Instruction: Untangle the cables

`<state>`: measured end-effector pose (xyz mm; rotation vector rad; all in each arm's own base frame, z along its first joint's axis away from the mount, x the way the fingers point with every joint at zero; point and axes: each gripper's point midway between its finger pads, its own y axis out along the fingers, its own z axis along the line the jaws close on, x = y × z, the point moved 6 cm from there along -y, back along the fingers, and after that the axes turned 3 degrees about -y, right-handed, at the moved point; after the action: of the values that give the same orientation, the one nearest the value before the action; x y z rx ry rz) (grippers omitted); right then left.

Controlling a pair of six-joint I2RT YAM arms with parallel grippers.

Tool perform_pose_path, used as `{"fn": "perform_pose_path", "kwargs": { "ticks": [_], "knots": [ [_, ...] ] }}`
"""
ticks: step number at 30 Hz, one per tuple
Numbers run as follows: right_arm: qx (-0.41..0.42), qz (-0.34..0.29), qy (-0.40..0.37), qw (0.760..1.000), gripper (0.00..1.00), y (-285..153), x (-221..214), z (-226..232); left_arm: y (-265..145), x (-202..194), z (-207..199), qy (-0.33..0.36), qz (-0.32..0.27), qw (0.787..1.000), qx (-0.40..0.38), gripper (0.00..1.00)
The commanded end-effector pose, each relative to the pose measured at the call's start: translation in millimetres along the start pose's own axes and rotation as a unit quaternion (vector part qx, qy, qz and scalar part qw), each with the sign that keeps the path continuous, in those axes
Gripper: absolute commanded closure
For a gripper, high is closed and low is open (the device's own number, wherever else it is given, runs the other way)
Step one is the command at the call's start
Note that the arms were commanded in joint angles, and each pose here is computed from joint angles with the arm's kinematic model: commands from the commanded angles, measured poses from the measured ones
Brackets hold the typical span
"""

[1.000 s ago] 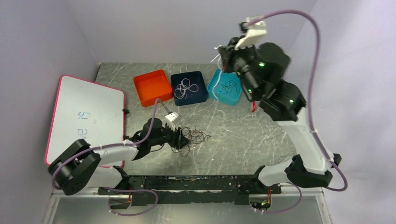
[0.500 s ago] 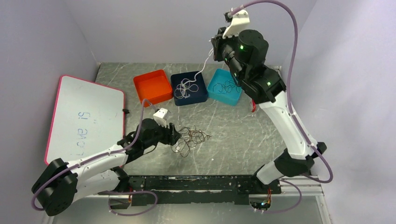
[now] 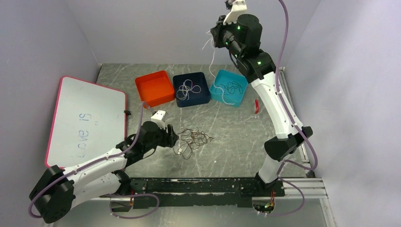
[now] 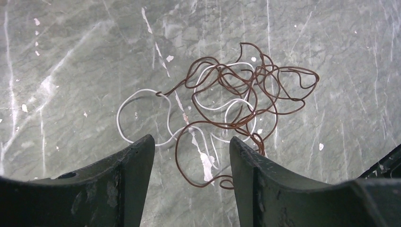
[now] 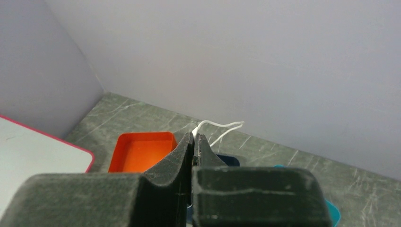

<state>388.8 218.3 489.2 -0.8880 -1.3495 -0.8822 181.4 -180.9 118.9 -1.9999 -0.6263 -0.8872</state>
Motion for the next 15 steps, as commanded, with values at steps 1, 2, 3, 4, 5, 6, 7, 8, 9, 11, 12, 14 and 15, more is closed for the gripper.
{"fn": "perform_pose_path", "kwargs": {
  "ticks": [1,2,3,4,5,6,7,8,9,11,12,14,15],
  "knots": [
    [0.025,-0.053,0.017,0.998,1.0,2.1,28.6,-3.6,-5.1,13.5,-0.7,-0.008,-0.024,1.0,0.017,0.34],
    [0.028,-0.059,0.017,0.998,1.0,2.9,32.0,-3.1,-6.1,13.8,0.5,-0.008,-0.026,0.999,0.021,0.33],
    [0.02,-0.063,0.017,0.998,1.0,4.9,34.2,-11.6,-7.0,13.3,1.1,-0.009,-0.027,0.999,0.022,0.32],
    [0.018,-0.068,0.017,0.997,1.0,5.9,37.9,-15.7,-7.7,13.2,1.7,-0.01,-0.029,0.999,0.023,0.32],
    [0.018,-0.073,0.018,0.997,1.0,7.1,41.1,-17.4,-8.4,13.2,2.2,-0.01,-0.031,0.999,0.023,0.31],
    [0.019,-0.077,0.019,0.997,1.0,8.6,43.6,-18.6,-8.7,13.3,2.4,-0.01,-0.032,0.999,0.023,0.31],
    [0.023,-0.081,0.02,0.996,1.0,9.8,46.0,-18.5,-8.9,12.9,2.6,-0.01,-0.031,0.999,0.024,0.31],
    [0.027,-0.084,0.022,0.996,1.0,12.2,46.8,-18.3,-8.7,12.6,2.9,-0.011,-0.031,0.999,0.025,0.31],
    [0.031,-0.086,0.025,0.995,1.0,14.1,46.6,-18.0,-8.5,12.3,3.4,-0.011,-0.03,0.999,0.026,0.32],
    [0.043,-0.082,0.031,0.995,1.0,21.2,40.2,-15.6,-7.9,12.0,3.5,-0.012,-0.03,0.999,0.028,0.32],
    [0.048,-0.075,0.034,0.995,1.0,25.1,34.7,-14.2,-7.4,11.7,3.9,-0.012,-0.029,0.999,0.03,0.32],
    [0.055,-0.057,0.038,0.996,1.0,34.9,18.9,-12.5,-6.7,12.0,4.1,-0.013,-0.029,0.999,0.032,0.33],
    [0.055,-0.046,0.039,0.997,1.0,40.0,9.0,-12.4,-6.8,12.1,4.3,-0.013,-0.03,0.999,0.033,0.33]
  ]
}}
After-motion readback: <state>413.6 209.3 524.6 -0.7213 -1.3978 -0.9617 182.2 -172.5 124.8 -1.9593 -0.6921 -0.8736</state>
